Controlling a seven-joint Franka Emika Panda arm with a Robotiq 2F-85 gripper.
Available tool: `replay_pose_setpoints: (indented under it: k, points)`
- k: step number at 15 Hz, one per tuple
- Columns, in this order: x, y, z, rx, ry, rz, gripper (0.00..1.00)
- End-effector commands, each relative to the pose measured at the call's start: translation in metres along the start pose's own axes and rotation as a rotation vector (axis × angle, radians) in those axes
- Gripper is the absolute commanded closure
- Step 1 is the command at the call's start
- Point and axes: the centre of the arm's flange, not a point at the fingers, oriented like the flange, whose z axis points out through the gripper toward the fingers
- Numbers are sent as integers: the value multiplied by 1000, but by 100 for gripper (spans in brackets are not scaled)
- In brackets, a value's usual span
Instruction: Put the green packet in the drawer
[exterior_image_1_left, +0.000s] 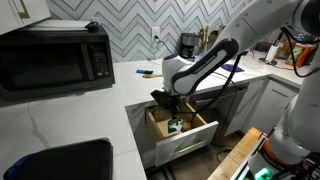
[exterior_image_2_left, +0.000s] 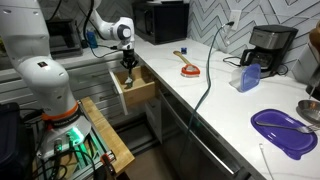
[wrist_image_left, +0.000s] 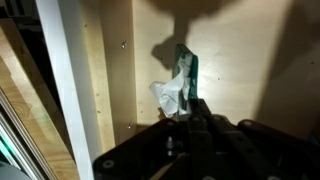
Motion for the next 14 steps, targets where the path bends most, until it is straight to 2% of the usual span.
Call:
replay_pose_setpoints:
  k: [1,6,12,13,14]
  points:
    - [-11,-4,39,52,26,33,100]
    - [-5,-19,70,115,103,75,100]
    - [-4,-37,76,232,214,107,100]
    - [-5,-39,75,250,222,109,93]
    - [-6,-40,70,265,218,102,72]
